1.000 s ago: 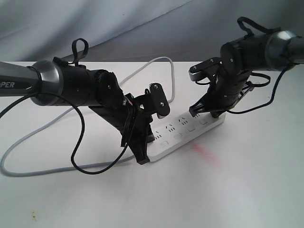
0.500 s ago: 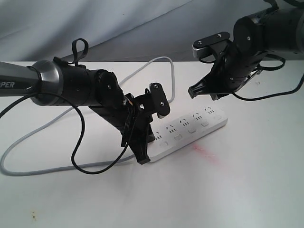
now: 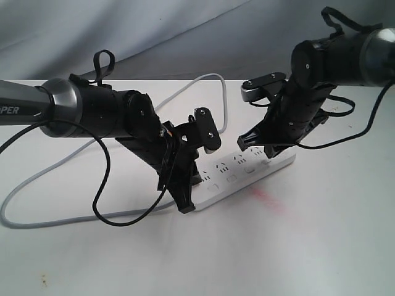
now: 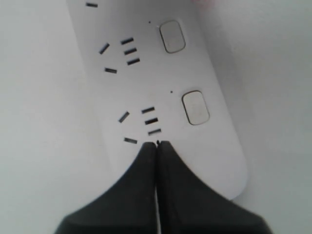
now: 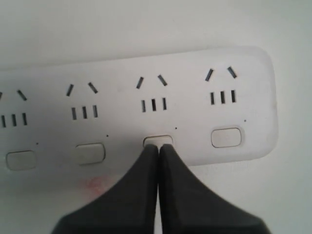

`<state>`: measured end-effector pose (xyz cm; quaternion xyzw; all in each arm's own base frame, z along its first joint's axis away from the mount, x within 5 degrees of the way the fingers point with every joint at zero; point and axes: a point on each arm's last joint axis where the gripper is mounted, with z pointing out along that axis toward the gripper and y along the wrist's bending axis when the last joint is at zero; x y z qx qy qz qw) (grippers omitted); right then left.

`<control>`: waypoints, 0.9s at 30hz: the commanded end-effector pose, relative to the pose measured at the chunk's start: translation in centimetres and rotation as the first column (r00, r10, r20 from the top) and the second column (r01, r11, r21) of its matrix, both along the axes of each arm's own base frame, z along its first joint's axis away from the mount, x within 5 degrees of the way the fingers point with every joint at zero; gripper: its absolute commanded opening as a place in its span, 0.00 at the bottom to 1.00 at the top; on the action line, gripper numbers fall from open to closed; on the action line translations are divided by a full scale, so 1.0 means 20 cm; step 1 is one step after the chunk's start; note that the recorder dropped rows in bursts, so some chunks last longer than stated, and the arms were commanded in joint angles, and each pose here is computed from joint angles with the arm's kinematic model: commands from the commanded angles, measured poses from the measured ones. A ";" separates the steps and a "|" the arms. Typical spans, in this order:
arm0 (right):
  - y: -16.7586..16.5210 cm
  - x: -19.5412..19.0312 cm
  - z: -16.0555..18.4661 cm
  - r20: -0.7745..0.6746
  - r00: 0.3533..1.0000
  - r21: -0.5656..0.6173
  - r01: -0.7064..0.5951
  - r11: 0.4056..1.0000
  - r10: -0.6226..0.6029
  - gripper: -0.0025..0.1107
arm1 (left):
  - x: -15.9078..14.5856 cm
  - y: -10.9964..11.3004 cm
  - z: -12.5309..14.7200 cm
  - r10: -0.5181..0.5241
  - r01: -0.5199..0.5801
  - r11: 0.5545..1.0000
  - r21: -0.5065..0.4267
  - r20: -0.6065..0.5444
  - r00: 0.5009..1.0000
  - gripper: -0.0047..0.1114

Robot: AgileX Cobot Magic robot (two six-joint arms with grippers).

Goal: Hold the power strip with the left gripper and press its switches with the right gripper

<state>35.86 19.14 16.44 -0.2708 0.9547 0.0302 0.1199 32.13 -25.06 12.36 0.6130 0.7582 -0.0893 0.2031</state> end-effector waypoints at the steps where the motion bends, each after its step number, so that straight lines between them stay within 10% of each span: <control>1: 0.01 -0.01 -0.01 -0.008 1.000 0.004 -0.010 1.000 0.010 0.02 | -0.05 0.01 -0.09 -0.026 0.030 0.998 0.052 -0.086 0.996 0.04; 27: 0.02 0.03 -0.09 0.016 1.000 0.011 -0.011 1.000 0.011 0.02 | -0.05 0.01 -0.09 -0.026 0.030 0.998 0.052 -0.086 0.996 0.04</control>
